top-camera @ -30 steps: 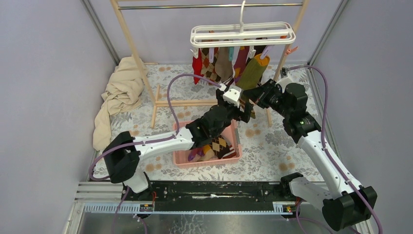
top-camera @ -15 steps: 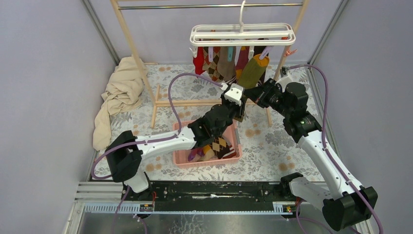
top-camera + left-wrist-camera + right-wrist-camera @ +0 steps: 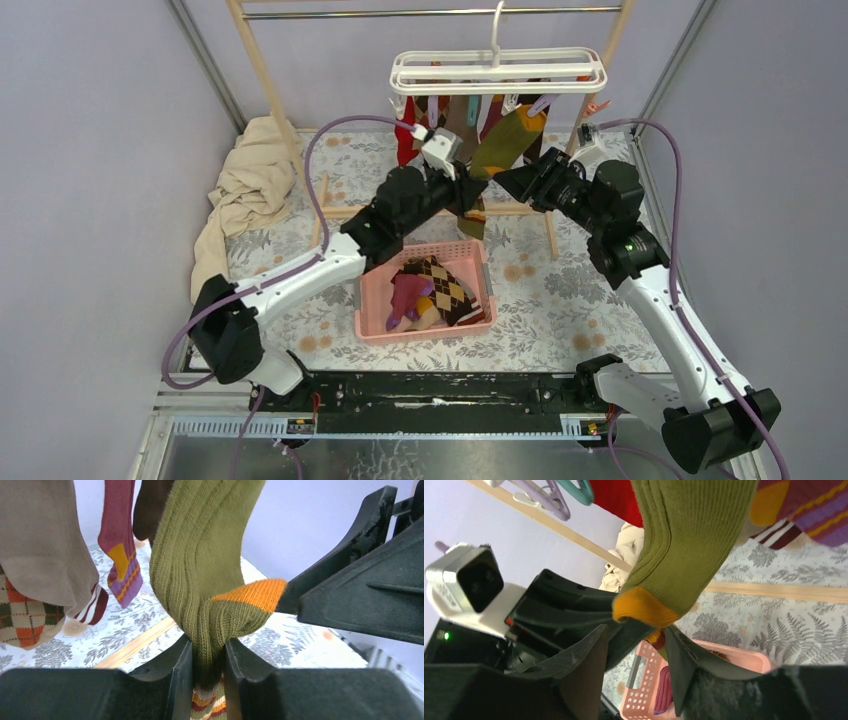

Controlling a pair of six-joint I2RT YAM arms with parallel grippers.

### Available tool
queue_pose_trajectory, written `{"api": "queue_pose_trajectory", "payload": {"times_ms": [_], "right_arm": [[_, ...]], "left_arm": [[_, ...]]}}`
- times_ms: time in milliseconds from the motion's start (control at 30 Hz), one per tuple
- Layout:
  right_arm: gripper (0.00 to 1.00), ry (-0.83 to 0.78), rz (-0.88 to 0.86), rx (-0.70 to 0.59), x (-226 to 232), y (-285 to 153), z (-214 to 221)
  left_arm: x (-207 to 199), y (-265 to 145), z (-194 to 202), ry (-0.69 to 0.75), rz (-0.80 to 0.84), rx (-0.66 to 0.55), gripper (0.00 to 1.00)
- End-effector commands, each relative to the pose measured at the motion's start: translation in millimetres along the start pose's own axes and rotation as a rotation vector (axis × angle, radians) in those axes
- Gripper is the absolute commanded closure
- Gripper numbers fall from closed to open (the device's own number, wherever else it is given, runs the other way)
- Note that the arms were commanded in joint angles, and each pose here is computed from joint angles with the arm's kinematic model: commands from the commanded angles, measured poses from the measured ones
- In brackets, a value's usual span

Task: Remove the socks clipped to the hanger
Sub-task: Remove the sock from the hanger.

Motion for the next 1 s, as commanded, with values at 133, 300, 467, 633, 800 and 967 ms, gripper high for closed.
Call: {"api": "queue_pose_trajectory", "payload": {"times_ms": [133, 300, 467, 633, 800, 967], "right_arm": [[0.42, -0.2, -0.053, -0.112, 18.7, -17.1, -42.9], [0.41, -0.232, -0.074, -0.253, 2.1, -33.4, -72.0], [0.41, -0.194, -0.103, -0.388, -26.8, -52.4, -97.7], [0.41, -0.174, -0.244, -0.439, -26.2, -51.1, -105.2], [0.41, -0.193, -0.323, -0.478, -16.8, -52.2, -111.9], [0.41, -0.2, -0.349, -0.497, -15.2, -47.8, -122.3]], "left_arm": [[-20.6, -27.4, -50.1, -0.2, 0.254, 0.055, 0.68], [-27.5, -34.9, -53.6, -0.252, 0.314, 0.101, 0.68], [-35.2, -43.5, -48.4, -0.297, 0.367, 0.127, 0.67], [-40.3, -50.0, -46.0, -0.328, 0.404, 0.136, 0.67], [-42.2, -50.8, -42.9, -0.344, 0.421, 0.148, 0.67], [-43.9, -51.3, -40.1, -0.358, 0.436, 0.163, 0.67]]}}
Point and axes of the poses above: each gripper's point midway between its finger pads, its own y axis out along the fingers, its own x axis along the line the jaws close on, z = x × y, the point moved 3 cm from there along -y, back along the fingers, and after that the axes turned 8 degrees about -y, right-handed, at the moved point
